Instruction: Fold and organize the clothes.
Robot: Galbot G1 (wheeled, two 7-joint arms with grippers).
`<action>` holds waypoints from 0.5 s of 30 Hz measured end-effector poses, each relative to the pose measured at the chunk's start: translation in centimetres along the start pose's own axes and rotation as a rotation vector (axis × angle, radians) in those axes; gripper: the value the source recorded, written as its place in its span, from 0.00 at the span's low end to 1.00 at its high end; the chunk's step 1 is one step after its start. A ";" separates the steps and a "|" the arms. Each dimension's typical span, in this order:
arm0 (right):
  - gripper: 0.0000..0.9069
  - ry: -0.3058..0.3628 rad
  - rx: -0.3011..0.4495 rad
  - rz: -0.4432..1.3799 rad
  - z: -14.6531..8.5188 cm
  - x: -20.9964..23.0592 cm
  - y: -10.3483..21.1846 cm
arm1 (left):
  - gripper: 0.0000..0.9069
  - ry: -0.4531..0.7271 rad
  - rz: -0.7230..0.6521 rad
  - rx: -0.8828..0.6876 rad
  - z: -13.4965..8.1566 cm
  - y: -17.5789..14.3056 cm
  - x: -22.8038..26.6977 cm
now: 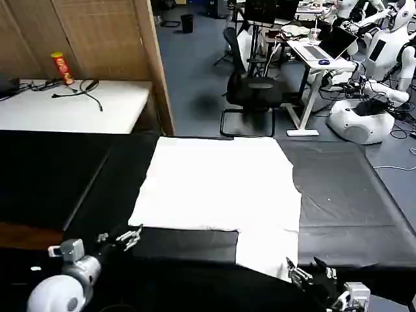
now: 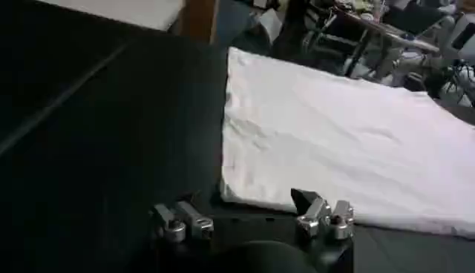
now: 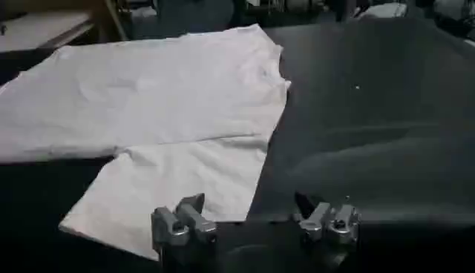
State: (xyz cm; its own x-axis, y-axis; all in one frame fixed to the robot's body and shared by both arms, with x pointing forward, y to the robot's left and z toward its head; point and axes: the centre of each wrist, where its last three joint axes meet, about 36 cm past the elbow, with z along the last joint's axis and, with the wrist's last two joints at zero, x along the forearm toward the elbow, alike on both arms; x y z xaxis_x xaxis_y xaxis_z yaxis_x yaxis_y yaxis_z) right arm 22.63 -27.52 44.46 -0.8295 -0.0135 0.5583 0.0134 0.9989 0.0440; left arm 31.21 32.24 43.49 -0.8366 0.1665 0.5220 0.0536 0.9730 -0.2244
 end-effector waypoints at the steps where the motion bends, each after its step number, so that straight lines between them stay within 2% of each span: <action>1: 0.97 0.001 0.001 0.002 0.1 -0.1 0.1 | 0.97 -0.003 0.003 -0.007 0.0 0.0 -0.1; 3: 0.97 0.010 0.004 0.006 0.5 -0.4 0.3 | 0.97 0.006 0.007 -0.012 0.1 0.1 -0.4; 4: 0.88 0.014 0.004 0.007 0.6 -0.4 0.4 | 0.97 0.005 0.004 -0.014 0.1 0.2 -0.5; 5: 0.84 0.016 0.003 0.007 0.7 -0.5 0.4 | 0.97 0.002 -0.002 -0.016 0.1 0.3 -0.7; 6: 0.74 0.018 0.001 0.008 0.8 -0.5 0.5 | 0.97 0.000 -0.007 -0.015 0.2 0.3 -0.8; 7: 0.69 0.021 -0.001 0.008 0.9 -0.5 0.6 | 0.86 0.001 -0.013 -0.018 0.3 0.4 -0.9; 8: 0.54 0.022 -0.004 0.008 0.9 -0.5 0.6 | 0.46 0.004 -0.017 -0.021 0.4 0.5 -1.0; 9: 0.47 0.023 -0.005 0.008 1.0 -0.5 0.7 | 0.23 0.005 -0.020 -0.022 0.6 0.5 -1.1; 10: 0.29 0.024 -0.007 0.007 1.0 -0.5 0.7 | 0.06 0.004 -0.022 -0.024 0.7 0.6 -1.2; 12: 0.15 0.025 -0.010 0.008 1.1 -0.5 0.8 | 0.00 0.002 -0.024 -0.025 0.9 0.8 -1.3; 15: 0.10 0.028 -0.012 0.010 1.2 -0.4 0.8 | 0.00 -0.005 -0.028 -0.021 1.1 1.1 -1.6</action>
State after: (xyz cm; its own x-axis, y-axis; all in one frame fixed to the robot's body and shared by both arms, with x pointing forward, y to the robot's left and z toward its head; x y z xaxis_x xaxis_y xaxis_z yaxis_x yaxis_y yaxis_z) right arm 22.33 -26.69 43.23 -0.8132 -0.0051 0.5819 0.0281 0.9984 0.0481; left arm 32.04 32.85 41.52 -0.8404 0.1384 0.5240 0.0417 0.9805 -0.1921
